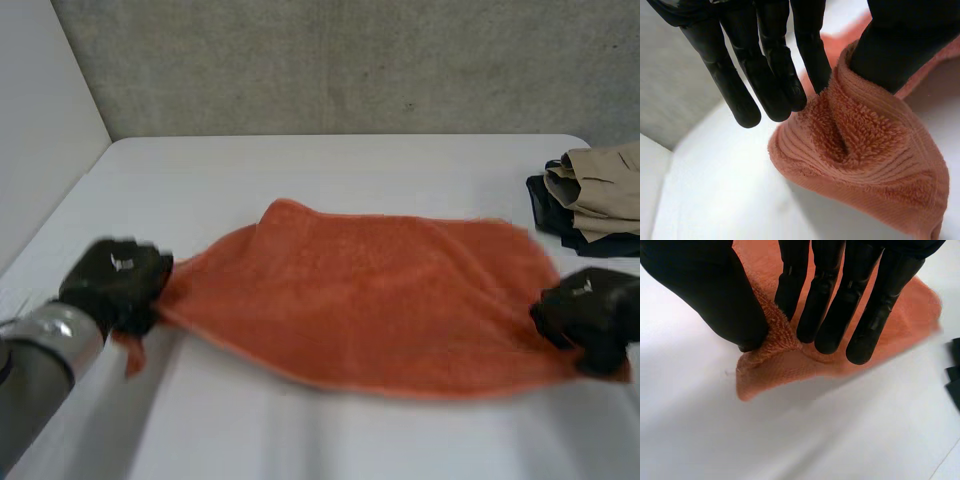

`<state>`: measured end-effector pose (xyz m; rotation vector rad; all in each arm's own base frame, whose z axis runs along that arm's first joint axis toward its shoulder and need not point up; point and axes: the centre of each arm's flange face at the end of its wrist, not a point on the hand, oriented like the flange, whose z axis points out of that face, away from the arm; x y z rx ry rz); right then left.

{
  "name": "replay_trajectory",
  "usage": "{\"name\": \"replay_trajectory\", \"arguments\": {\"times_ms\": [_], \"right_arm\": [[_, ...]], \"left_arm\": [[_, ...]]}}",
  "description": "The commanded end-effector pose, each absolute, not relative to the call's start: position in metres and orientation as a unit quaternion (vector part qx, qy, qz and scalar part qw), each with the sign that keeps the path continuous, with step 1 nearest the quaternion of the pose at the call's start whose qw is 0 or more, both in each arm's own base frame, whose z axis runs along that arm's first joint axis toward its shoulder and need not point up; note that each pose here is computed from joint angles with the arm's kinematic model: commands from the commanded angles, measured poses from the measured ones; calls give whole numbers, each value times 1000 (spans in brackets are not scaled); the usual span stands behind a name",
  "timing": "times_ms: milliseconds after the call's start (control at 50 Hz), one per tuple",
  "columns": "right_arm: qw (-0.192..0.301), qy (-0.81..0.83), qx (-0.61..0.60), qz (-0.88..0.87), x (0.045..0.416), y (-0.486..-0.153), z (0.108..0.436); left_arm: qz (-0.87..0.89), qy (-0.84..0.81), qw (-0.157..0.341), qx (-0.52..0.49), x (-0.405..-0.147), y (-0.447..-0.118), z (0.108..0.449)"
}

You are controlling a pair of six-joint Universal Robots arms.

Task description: Fold the laundry.

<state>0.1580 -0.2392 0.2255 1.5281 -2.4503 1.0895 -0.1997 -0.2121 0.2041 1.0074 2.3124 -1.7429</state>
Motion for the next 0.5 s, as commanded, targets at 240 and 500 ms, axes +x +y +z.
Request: {"name": "replay_trajectory", "arguments": {"times_ms": [240, 500], "right_arm": [[38, -808, 433, 397, 165, -296, 178], [70, -801, 413, 428, 168, -304, 173]], "left_arm": [[-558, 720, 59, 409, -228, -258, 156], [-536, 744, 74, 392, -227, -252, 138]]}}
